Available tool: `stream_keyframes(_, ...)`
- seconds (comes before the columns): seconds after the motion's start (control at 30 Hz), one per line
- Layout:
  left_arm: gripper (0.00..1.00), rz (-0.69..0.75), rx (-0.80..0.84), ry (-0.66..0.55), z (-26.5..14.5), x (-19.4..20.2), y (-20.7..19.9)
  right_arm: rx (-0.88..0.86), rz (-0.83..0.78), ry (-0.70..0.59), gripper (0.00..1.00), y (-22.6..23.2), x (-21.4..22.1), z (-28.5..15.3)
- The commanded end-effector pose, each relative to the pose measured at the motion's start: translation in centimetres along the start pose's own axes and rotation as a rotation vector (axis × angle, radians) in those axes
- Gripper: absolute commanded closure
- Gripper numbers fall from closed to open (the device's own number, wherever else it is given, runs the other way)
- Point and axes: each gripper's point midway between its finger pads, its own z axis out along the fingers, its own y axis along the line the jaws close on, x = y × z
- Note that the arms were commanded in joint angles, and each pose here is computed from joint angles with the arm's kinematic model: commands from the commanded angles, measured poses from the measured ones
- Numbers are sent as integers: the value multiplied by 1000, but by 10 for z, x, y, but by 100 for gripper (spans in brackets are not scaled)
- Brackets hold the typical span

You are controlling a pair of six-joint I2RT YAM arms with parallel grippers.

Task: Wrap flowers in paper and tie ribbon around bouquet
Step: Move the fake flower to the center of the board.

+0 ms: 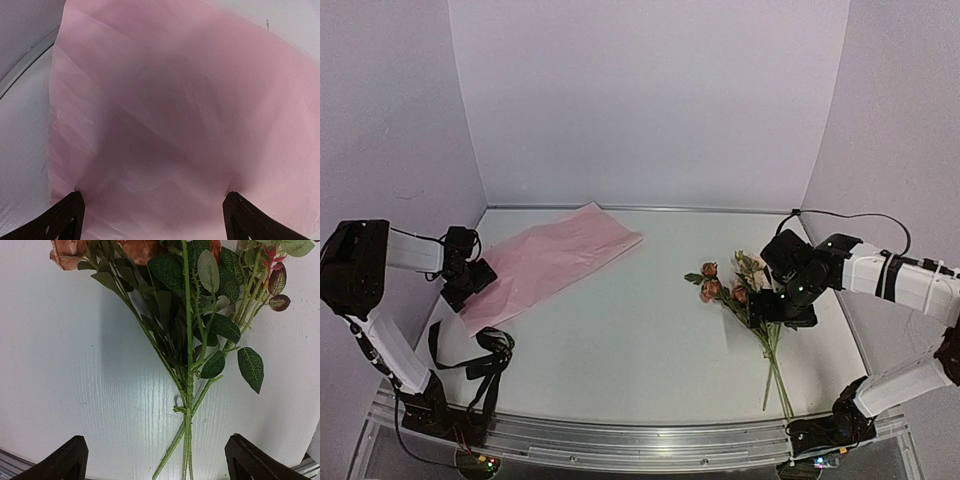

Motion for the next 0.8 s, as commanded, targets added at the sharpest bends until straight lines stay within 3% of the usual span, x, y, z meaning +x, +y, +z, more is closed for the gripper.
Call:
stream_keyframes(0.0,0,25,80,60,8,22,-31,43,-11,-43,2,-8,-7,-1)
stream_keyframes(0.5,0,242,161,164,0,74,-104,217,45,80,2,-37,11,44)
stream_keyframes(0.77,0,336,196,236,-14,128,-125,271,110,157,2,-51,23,73)
